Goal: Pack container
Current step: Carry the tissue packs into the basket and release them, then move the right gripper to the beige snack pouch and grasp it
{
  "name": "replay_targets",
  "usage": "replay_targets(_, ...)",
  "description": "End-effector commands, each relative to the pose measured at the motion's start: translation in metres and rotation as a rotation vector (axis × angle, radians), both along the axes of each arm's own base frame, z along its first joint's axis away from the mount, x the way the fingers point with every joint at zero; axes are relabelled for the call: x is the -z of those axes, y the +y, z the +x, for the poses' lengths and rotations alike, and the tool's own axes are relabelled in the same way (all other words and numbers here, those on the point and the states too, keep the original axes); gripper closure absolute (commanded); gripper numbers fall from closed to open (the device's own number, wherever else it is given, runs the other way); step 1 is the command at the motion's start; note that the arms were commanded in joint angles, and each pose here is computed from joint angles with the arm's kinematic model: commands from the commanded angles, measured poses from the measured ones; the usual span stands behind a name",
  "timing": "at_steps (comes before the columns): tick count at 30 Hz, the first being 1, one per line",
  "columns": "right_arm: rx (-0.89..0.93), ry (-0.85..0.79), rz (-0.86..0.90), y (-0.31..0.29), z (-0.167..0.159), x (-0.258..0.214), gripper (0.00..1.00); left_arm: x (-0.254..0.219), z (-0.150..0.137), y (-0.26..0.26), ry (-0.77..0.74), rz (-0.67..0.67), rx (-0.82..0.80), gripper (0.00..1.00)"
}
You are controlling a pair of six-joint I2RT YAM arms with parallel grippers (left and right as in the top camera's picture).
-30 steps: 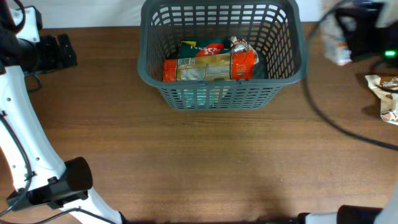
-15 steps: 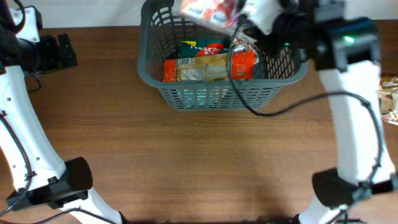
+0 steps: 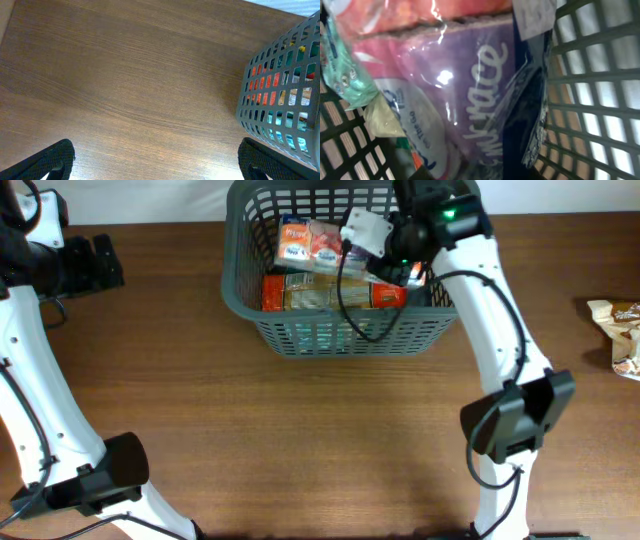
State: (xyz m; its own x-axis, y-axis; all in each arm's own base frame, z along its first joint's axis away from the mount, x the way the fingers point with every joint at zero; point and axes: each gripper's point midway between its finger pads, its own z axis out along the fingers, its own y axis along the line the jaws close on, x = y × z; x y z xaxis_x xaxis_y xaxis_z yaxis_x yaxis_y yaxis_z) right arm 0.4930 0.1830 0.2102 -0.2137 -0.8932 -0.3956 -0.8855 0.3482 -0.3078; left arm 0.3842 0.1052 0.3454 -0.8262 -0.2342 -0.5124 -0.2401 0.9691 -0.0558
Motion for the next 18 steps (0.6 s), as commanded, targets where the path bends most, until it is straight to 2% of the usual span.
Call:
replay_targets(1,0.025,0.0,0.01,0.008,0.0,-0.001,0.52,-0.005,-0.003,0.001,-0.014,-0.001,-0.011,0.01)
replay_targets(2,0.031,0.003,0.012,0.008,0.0,-0.001,0.47,-0.005,-0.003,0.001,-0.014,-0.001,-0.011,0.01)
replay_targets(7,0.164,-0.045,0.05,0.002,0.0,-0.032,0.46,-0.005,-0.003,0.001,-0.014,-0.001,-0.011,0.01)
replay_targets(9,0.278,-0.105,0.109,-0.007,-0.002,-0.07,0.4,-0.005,-0.003,0.001,-0.014,-0.001,-0.011,0.01)
replay_targets(13,0.482,-0.275,0.174,-0.041,-0.014,-0.15,0.36,-0.005,-0.003,0.001,-0.014,-0.001,-0.011,0.01)
replay_targets(18,0.776,-0.483,0.245,-0.112,-0.039,-0.23,0.24,-0.005,-0.003,0.001,-0.014,-0.001,-0.011,0.01)
